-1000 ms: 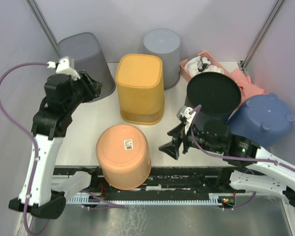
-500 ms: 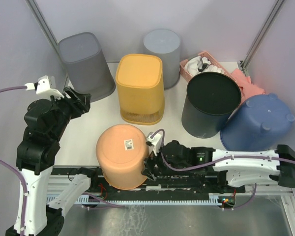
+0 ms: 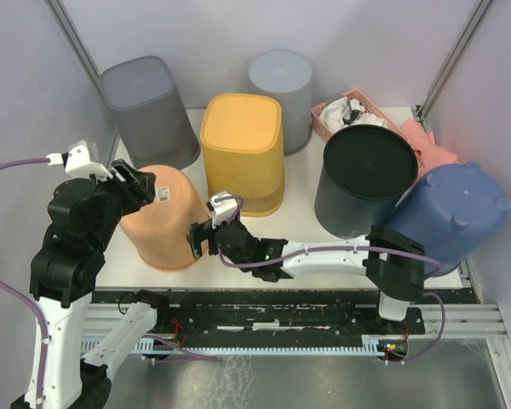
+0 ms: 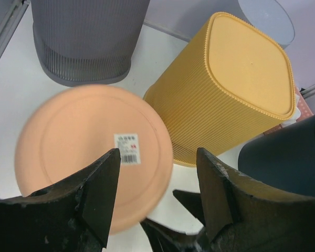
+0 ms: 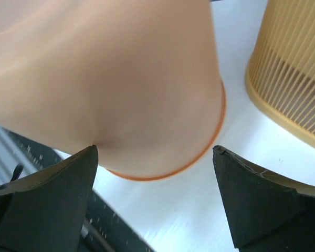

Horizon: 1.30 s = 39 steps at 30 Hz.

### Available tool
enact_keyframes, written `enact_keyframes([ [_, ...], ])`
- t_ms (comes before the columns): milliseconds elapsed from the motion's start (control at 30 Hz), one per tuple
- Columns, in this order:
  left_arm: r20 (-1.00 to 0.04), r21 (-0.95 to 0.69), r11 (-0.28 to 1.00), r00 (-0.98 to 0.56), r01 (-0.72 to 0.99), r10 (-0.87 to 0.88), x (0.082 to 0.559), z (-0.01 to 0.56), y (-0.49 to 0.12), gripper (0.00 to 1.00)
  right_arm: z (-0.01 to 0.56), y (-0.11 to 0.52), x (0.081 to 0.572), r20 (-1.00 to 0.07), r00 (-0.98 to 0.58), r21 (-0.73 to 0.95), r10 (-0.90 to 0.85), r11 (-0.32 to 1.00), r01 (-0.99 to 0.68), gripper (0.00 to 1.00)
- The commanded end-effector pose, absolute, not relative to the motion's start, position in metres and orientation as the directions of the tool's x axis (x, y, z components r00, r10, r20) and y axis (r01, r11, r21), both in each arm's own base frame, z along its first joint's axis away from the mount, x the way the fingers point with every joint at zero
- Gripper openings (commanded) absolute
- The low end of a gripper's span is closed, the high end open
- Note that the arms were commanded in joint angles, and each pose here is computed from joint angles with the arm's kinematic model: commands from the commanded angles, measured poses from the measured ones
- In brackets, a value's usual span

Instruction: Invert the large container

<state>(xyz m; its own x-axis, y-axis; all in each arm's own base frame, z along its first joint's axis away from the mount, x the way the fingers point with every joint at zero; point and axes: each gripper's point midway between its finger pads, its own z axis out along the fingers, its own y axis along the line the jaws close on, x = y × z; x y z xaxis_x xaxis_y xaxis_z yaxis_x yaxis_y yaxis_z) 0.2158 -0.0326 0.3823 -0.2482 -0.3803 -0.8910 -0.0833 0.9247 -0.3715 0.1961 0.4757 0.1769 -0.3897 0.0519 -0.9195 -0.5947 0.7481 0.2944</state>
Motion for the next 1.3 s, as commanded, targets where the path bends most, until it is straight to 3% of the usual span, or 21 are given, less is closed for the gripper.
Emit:
enact_keyframes([
  [0,-0.888,-0.382,0.919,-0.235,-0.099,-0.394,0.216,0.39,-0.03,0.67,0.213,0.479,0.236,-0.896,-0.398,0.4,0.199,0.752,-0.525,0.99],
  [233,-0.892,-0.314,0.946,-0.319,-0.077,-0.321,0.229,0.369,-0.037,0.7,0.212,0.403,0.214,-0.915,-0.404,0.24,0.005,0.811,-0.534,0.99],
  [467,-0.877,-0.28,0.959,-0.419,0.05,-0.234,0.246,0.341,-0.063,0.75,0.241,0.286,0.207,-0.906,-0.412,0.061,-0.099,0.932,-0.358,0.99],
  [800,-0.883,-0.262,0.955,-0.433,0.139,-0.179,0.25,0.324,-0.076,0.77,0.32,0.155,0.226,-0.952,-0.168,-0.263,-0.256,0.964,0.023,0.99],
  [967,-0.901,-0.262,0.949,-0.398,0.177,-0.174,0.249,0.325,-0.079,0.78,0.342,0.135,0.226,-0.965,-0.116,-0.249,-0.236,0.961,0.117,0.99],
  [1267,-0.896,-0.263,0.945,-0.412,0.195,-0.165,0.252,0.315,-0.084,0.78,0.36,0.133,0.224,-0.996,-0.072,-0.064,-0.058,0.995,0.081,0.99],
])
